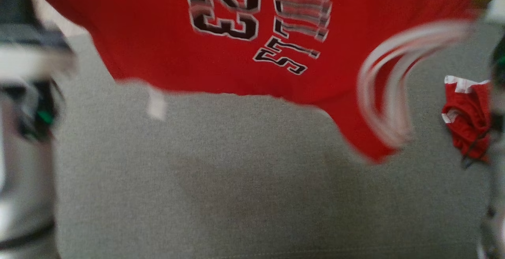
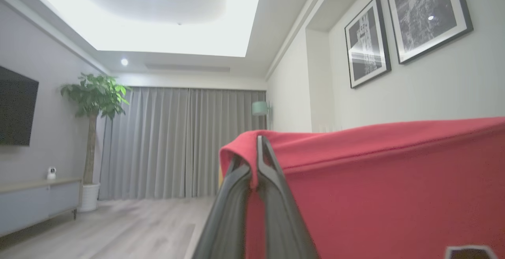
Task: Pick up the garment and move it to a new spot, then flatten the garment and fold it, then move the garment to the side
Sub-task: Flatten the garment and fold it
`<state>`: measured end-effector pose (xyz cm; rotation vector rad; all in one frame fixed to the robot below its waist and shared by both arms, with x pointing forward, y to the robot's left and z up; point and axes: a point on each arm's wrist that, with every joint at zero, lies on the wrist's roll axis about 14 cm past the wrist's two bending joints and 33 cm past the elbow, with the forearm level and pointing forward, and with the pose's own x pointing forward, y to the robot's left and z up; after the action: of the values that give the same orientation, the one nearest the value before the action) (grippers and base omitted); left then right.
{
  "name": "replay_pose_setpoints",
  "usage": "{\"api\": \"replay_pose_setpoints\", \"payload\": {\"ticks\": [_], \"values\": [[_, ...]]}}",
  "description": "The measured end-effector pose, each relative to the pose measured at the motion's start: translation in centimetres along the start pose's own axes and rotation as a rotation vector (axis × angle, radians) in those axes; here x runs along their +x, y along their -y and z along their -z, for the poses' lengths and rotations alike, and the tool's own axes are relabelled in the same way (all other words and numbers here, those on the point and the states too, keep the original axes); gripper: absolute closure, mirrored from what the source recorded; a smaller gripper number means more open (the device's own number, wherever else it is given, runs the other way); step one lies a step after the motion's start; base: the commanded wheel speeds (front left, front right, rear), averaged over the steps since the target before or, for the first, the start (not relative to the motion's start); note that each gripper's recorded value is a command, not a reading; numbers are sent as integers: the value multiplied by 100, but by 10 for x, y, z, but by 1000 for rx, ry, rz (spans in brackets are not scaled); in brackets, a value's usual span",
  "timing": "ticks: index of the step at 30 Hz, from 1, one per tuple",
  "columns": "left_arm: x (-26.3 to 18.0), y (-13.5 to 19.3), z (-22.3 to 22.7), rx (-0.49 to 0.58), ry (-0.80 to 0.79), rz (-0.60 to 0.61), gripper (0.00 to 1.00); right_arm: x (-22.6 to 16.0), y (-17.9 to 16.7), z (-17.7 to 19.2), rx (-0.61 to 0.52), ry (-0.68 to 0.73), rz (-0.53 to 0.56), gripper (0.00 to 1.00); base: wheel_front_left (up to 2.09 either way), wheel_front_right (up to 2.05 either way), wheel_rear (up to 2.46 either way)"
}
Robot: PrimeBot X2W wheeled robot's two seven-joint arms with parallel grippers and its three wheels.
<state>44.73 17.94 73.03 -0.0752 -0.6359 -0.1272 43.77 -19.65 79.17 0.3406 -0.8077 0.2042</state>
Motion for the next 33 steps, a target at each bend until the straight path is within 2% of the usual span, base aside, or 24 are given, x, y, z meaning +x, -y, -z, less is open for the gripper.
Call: {"api": "replay_pose_setpoints", "payload": {"ticks": [3, 6, 9, 13, 16, 18, 21, 24, 26, 28, 33], "values": [[35, -4, -47, 49, 107, 15, 100, 28, -5, -21, -32, 45, -47, 100, 0, 0, 0], [58, -2, -55, 62, 98, 20, 100, 49, -4, -18, -51, 28, -64, 100, 0, 0, 0], [69, 2, -14, 67, -31, 37, 100, 64, 8, 15, -55, -59, -36, 100, 0, 0, 0], [72, 8, 70, 44, -236, 45, 100, 71, 35, 85, -65, -218, 29, 100, 0, 0, 0], [82, 9, 112, 43, -282, 37, 100, 76, 52, 128, -75, -275, 74, 100, 0, 0, 0], [102, 9, 115, 34, -207, 15, 100, 89, 65, 136, -73, -227, 112, 100, 0, 0, 0], [138, 14, 97, 14, -49, -4, 100, 120, 75, 121, -95, -120, 132, 100, 0, 0, 0], [152, 16, 102, -23, -28, -21, 100, 138, 79, 103, -106, -37, 138, 100, 0, 0, 0], [142, 17, 129, -32, -108, -16, 100, 133, 84, 104, -107, -40, 151, 100, 0, 0, 0], [116, 11, 165, -54, -216, -46, 100, 111, 90, 123, -121, -110, 161, 100, 0, 0, 0], [12, 7, 251, -150, -519, -139, 100, 8, 112, 197, -71, -384, 242, 100, 0, 0, 0]]}}
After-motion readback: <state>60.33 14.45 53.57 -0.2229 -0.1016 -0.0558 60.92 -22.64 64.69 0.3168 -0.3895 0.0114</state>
